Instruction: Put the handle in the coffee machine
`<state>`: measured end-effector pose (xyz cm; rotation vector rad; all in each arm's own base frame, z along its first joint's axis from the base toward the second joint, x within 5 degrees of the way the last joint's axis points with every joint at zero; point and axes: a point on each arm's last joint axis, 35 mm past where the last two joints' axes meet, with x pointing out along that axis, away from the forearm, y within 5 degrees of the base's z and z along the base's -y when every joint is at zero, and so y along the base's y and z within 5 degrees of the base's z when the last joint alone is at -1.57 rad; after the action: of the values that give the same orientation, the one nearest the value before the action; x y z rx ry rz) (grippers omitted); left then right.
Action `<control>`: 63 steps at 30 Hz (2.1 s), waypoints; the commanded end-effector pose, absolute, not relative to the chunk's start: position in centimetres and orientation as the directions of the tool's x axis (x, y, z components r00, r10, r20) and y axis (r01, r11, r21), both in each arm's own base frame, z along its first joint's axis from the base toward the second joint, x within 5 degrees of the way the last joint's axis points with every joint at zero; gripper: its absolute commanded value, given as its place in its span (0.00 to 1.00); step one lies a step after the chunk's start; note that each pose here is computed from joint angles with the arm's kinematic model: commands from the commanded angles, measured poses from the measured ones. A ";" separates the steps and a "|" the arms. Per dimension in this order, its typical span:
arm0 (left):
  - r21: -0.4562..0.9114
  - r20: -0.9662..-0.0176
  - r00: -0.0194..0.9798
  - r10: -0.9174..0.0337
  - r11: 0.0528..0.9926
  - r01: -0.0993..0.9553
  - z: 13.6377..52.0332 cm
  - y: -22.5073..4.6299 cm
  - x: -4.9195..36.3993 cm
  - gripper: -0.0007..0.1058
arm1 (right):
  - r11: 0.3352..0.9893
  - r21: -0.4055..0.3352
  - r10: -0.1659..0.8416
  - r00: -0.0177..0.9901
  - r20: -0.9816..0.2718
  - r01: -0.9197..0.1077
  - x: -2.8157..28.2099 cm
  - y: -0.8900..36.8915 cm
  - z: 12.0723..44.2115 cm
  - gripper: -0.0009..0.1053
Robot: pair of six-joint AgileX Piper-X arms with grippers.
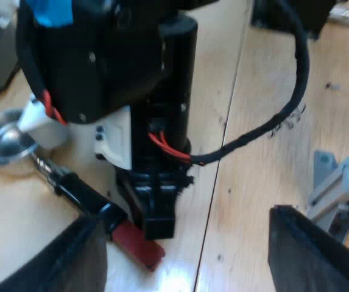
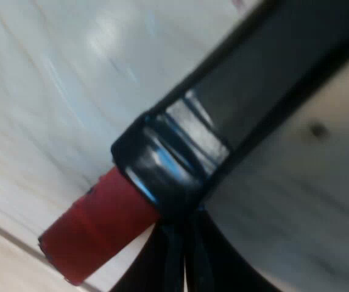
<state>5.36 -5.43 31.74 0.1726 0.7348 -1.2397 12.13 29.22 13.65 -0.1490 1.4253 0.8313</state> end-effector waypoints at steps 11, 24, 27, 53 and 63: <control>-0.205 -0.665 0.208 -0.717 0.443 0.873 33.0 -4.7 4.8 0.56 | 0.675 0.431 0.513 -0.038 -0.857 -0.599 13.9 33.4 13.1 0.01; -0.189 -0.659 0.225 -0.718 0.447 0.874 33.5 -4.7 4.7 0.56 | 0.692 0.388 0.550 0.097 -0.829 -0.609 14.7 34.2 13.1 0.01; -0.189 -0.659 0.225 -0.718 0.447 0.874 33.5 -4.7 4.7 0.56 | 0.678 0.412 0.547 0.043 -0.836 -0.608 14.5 34.0 13.1 0.01; -0.186 -0.659 0.225 -0.718 0.445 0.876 33.5 -4.7 4.7 0.56 | 0.732 0.165 0.348 0.155 -0.925 -0.661 11.8 27.8 22.1 0.01; -0.186 -0.659 0.225 -0.718 0.445 0.876 33.5 -4.7 4.7 0.56 | 0.709 0.049 0.382 0.325 -0.865 -0.704 11.4 25.5 26.5 0.17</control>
<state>4.70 -4.65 33.39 0.2403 0.7571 -1.1221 11.45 25.77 25.86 -0.3554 1.0416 0.7328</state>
